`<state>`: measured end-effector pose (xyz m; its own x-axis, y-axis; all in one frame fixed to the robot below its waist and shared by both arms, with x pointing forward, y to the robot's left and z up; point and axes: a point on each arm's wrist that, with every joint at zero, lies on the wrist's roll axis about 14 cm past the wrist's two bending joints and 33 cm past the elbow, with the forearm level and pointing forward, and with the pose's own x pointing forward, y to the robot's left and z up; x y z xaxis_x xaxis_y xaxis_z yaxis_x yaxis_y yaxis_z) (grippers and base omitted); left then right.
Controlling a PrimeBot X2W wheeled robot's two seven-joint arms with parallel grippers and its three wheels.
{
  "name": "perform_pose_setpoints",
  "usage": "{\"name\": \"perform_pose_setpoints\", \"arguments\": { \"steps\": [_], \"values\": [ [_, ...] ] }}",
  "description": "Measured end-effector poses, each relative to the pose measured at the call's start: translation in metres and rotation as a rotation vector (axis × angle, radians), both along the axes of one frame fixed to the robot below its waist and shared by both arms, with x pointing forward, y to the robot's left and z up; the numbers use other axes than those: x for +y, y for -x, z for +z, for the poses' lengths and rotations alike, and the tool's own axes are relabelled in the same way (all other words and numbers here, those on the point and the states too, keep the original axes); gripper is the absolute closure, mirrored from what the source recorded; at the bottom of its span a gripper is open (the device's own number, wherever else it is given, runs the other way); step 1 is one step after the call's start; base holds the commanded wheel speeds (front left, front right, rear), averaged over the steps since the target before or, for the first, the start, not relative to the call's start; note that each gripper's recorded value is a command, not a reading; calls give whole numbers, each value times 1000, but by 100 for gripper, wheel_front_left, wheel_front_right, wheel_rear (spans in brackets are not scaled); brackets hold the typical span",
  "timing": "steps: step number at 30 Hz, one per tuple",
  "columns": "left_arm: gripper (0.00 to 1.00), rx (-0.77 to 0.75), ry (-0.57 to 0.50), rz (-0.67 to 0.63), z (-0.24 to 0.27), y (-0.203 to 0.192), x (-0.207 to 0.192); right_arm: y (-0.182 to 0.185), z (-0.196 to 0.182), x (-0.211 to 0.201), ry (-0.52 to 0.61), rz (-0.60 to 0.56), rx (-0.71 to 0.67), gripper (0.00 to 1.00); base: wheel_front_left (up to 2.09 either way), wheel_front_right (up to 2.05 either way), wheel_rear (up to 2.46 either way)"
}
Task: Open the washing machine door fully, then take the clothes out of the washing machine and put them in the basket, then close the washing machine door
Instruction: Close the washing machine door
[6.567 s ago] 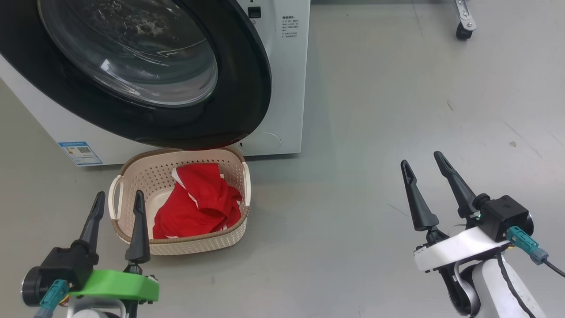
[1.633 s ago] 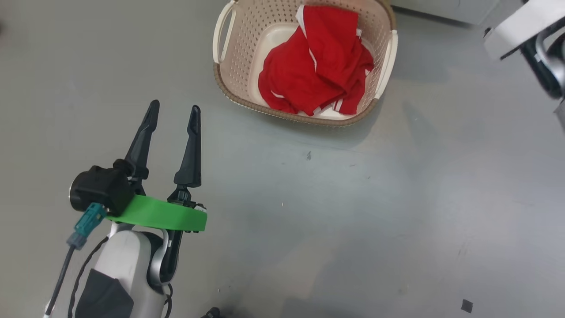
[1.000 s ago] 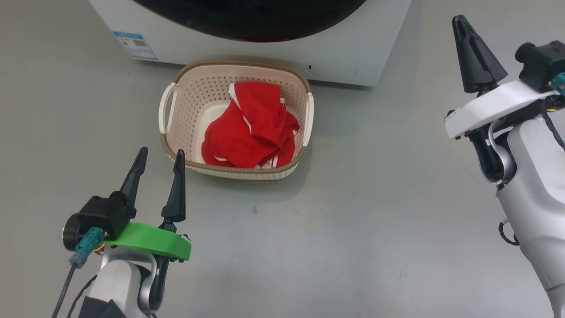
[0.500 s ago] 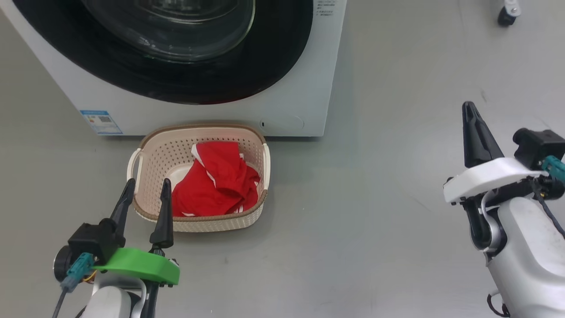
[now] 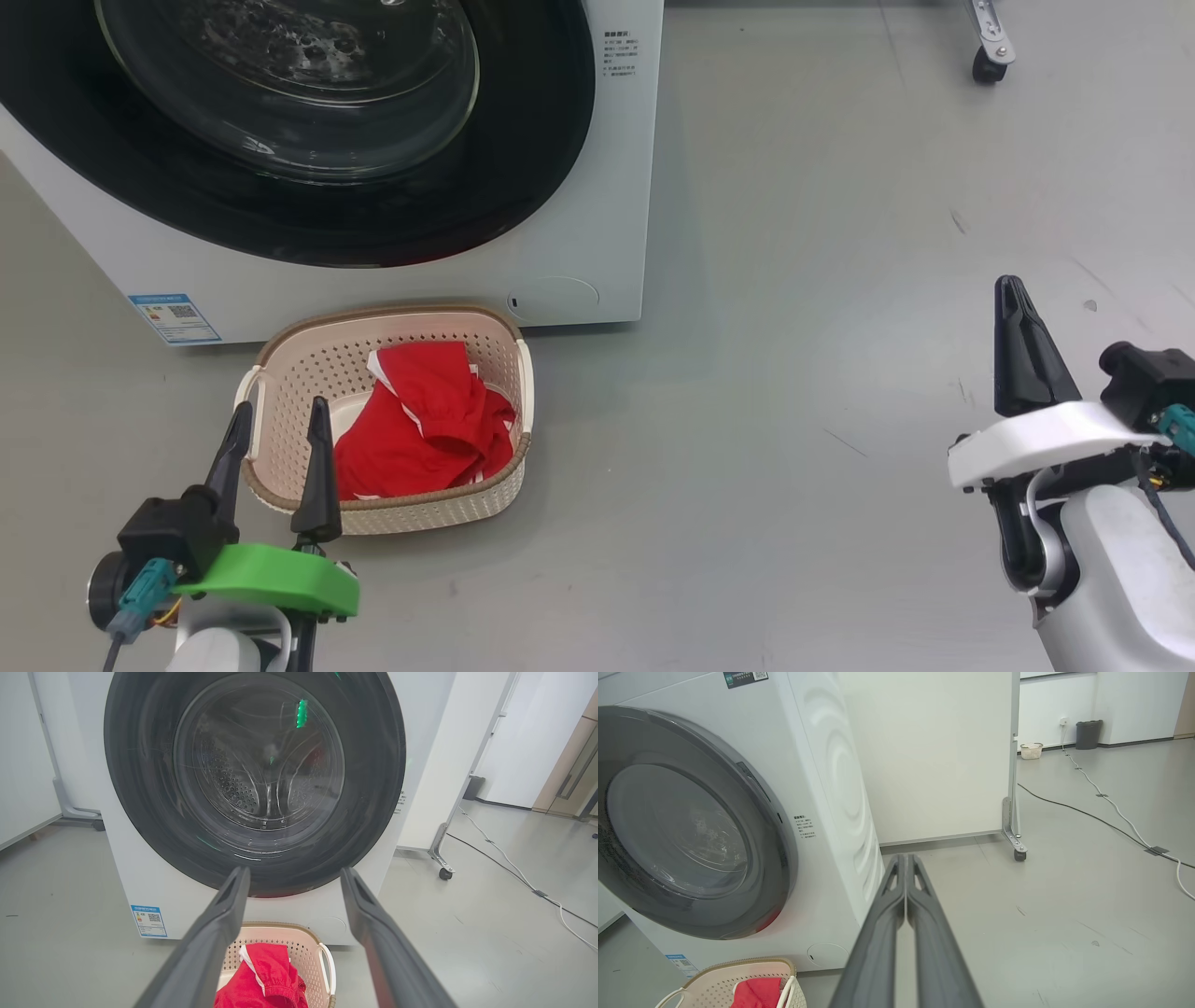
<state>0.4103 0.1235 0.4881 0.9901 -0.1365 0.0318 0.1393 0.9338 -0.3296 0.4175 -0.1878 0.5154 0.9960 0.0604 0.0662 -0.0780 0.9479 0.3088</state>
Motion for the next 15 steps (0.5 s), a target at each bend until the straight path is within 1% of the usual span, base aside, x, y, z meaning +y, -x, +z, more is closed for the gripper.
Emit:
{"name": "perform_pose_setpoints", "arguments": {
  "steps": [1,3,7,15],
  "values": [
    [0,2,0,0,-1,0,0,2,0,-1,5,-4,-2,0,0,0,0],
    [0,7,0,1,-2,1,0,5,-2,-1,26,-5,0,0,0,0,0],
    [0,13,0,1,-5,2,0,15,-12,0,26,-11,23,0,0,0,0],
    [0,19,2,6,-7,2,2,18,-13,3,48,-4,18,0,0,0,0]
  ]
}}
